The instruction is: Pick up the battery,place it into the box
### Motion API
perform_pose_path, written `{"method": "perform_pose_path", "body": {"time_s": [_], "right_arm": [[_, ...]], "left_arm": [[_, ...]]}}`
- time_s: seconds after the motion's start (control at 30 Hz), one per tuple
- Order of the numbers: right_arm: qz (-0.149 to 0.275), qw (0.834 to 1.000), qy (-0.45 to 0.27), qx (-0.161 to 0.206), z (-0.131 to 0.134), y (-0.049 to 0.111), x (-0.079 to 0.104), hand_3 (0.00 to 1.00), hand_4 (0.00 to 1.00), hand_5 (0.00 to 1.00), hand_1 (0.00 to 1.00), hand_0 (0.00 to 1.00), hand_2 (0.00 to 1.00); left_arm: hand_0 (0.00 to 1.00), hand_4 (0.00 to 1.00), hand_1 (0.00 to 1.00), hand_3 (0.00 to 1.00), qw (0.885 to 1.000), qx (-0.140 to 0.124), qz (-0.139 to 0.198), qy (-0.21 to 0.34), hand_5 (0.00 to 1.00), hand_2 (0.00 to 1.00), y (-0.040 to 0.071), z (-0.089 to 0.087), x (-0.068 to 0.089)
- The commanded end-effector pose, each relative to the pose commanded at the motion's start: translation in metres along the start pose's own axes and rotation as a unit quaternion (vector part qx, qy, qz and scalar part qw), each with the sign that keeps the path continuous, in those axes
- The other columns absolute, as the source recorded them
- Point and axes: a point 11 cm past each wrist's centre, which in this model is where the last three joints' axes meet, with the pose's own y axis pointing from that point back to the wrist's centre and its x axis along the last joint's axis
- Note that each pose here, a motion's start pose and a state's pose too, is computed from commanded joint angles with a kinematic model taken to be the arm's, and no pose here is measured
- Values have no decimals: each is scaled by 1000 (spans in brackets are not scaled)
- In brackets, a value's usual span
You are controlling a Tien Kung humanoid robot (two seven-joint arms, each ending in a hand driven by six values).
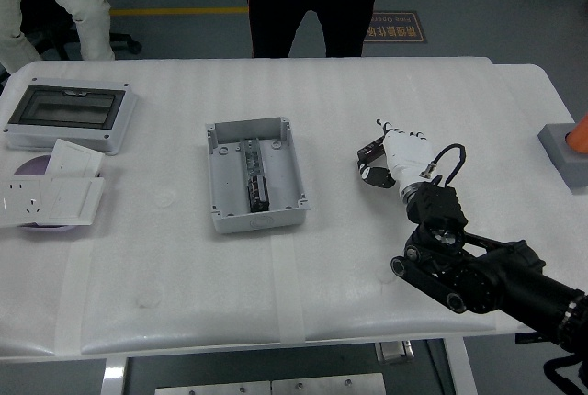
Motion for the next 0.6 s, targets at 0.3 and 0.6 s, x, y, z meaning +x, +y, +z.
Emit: {"method": "perform_pose_path", "body": {"time_s": [0.3, 0.6], "right_arm": [[19, 992, -90, 85, -42, 8, 43, 883, 535, 264, 634, 879, 715], [-52, 950, -145, 271, -113, 57, 49, 882, 537, 266, 634, 890, 716]], "left_arm": [[535, 48, 560, 484, 1000, 0, -2, 1, 2, 484, -1, 0, -2], [536, 50, 560, 484, 1000, 2, -3, 1, 2, 484, -1, -1, -3]]}}
